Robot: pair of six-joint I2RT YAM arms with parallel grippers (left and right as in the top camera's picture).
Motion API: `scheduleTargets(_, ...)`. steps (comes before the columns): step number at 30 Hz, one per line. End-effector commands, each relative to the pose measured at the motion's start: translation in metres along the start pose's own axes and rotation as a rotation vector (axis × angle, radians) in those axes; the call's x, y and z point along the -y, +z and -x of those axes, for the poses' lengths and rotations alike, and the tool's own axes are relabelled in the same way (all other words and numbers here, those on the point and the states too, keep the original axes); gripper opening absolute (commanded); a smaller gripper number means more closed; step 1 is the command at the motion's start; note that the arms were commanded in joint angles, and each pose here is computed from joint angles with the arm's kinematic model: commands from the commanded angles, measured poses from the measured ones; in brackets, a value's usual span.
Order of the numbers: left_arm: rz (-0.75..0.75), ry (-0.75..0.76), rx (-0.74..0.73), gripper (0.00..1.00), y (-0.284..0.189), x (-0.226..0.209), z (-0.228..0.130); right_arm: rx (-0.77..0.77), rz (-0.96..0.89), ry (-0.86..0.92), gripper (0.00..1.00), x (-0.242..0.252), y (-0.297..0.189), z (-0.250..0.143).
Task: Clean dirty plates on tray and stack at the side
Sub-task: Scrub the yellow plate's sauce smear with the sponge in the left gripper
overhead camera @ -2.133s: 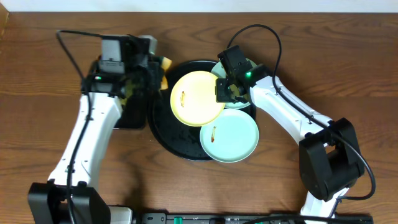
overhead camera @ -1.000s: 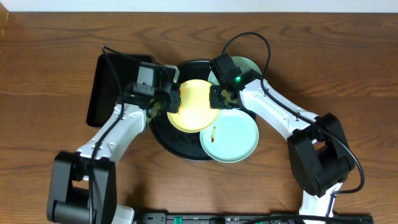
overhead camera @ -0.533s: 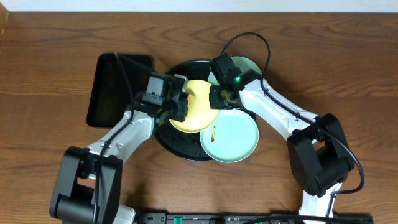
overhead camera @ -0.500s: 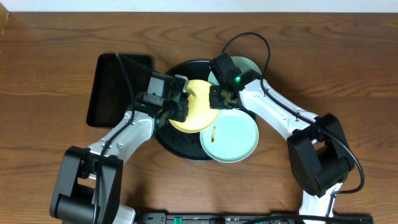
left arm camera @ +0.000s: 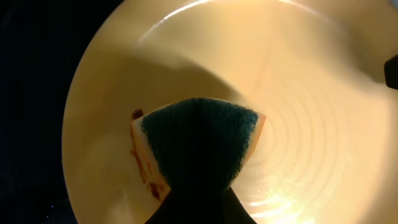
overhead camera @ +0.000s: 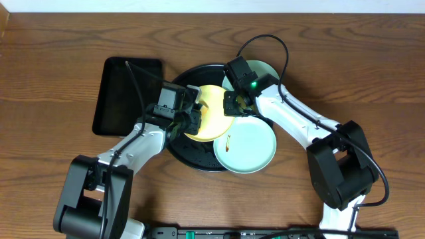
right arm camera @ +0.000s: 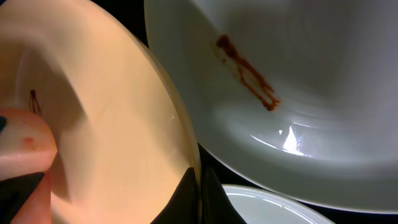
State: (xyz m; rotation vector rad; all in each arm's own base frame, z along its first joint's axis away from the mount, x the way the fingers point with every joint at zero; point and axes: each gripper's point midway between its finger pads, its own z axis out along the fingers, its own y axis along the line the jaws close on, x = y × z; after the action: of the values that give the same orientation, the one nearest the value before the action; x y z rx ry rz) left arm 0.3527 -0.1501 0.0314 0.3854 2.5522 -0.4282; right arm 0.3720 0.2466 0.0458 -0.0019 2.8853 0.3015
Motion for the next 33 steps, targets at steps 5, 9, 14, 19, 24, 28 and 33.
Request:
scheduleTargets(5, 0.032, -0.02, -0.023, 0.08, 0.015, -0.009, -0.009, -0.003, -0.009, -0.001, 0.02, -0.003, 0.0, -0.004)
scheduleTargets(9, 0.034, -0.033, -0.039, 0.08, 0.021, -0.011, -0.014, -0.005, -0.01, -0.002, 0.02, -0.003, 0.0, -0.005)
scheduleTargets(14, 0.076, -0.031, -0.031, 0.07, 0.022, -0.019, -0.012, -0.009, -0.013, -0.002, 0.02, -0.002, 0.0, -0.006)
scheduleTargets(19, 0.081, -0.026, -0.009, 0.07, 0.022, -0.019, -0.007, -0.014, -0.017, -0.002, 0.02, -0.001, 0.0, -0.007)
scheduleTargets(24, 0.084, -0.025, -0.005, 0.08, 0.026, -0.021, -0.007, -0.017, -0.018, -0.002, 0.02, -0.001, 0.0, -0.008)
scheduleTargets(28, 0.084, -0.027, -0.015, 0.08, 0.033, -0.023, -0.011, -0.022, -0.02, -0.002, 0.01, -0.001, 0.0, -0.009)
scheduleTargets(33, 0.086, -0.027, -0.014, 0.07, 0.04, -0.025, -0.012, -0.021, -0.02, -0.002, 0.02, -0.001, 0.0, -0.009)
